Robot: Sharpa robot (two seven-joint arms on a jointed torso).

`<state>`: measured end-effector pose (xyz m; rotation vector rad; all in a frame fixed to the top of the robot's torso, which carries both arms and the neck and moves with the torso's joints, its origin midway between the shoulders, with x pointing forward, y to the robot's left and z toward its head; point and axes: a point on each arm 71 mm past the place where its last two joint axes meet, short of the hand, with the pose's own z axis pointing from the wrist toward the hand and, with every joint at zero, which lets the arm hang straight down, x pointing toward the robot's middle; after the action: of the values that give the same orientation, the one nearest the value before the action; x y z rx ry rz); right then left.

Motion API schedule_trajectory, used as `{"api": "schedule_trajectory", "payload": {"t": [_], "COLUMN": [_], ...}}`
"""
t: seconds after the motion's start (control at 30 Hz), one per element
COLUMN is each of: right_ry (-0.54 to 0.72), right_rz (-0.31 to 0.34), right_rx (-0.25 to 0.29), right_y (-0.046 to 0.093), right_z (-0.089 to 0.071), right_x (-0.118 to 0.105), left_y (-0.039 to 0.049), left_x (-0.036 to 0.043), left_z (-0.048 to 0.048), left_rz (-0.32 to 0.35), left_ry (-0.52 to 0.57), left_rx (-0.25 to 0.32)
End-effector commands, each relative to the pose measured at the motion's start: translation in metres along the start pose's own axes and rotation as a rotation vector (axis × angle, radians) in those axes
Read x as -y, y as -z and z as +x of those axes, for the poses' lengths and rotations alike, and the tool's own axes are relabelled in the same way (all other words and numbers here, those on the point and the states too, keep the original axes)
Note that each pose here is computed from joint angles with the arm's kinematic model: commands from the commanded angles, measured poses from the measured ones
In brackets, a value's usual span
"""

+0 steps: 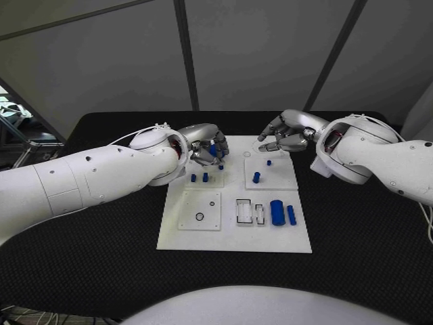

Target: Assemble the parts on the task board

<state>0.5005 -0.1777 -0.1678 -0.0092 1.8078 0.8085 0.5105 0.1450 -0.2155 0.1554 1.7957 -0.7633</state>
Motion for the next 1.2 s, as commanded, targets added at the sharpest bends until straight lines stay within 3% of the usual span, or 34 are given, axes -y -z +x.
{"api": "schedule_trajectory", "payload": {"t": [0.03,0.5,1.2], "right_ry": [0.002,0.001,0.001], "right_rz": [-0.017,-0.020,-0.019], "right_rx": [0.015,0.015,0.012], "right_y": [0.000,-0.001,-0.001], "right_z": [-0.002,-0.001,-0.001], "right_x": [-0.002,-0.004,-0.004], "left_y": [-0.0047,-0.0209,-0.0249], "left_x": [0.0020,-0.0011,-0.0039], "left_z": [0.0004,0.0087,0.0122], "left_rz": [0.047,0.007,-0.009], "left_ry": [-0.120,-0.172,-0.178], "left_rx": [-0.006,-0.073,-0.113]}}
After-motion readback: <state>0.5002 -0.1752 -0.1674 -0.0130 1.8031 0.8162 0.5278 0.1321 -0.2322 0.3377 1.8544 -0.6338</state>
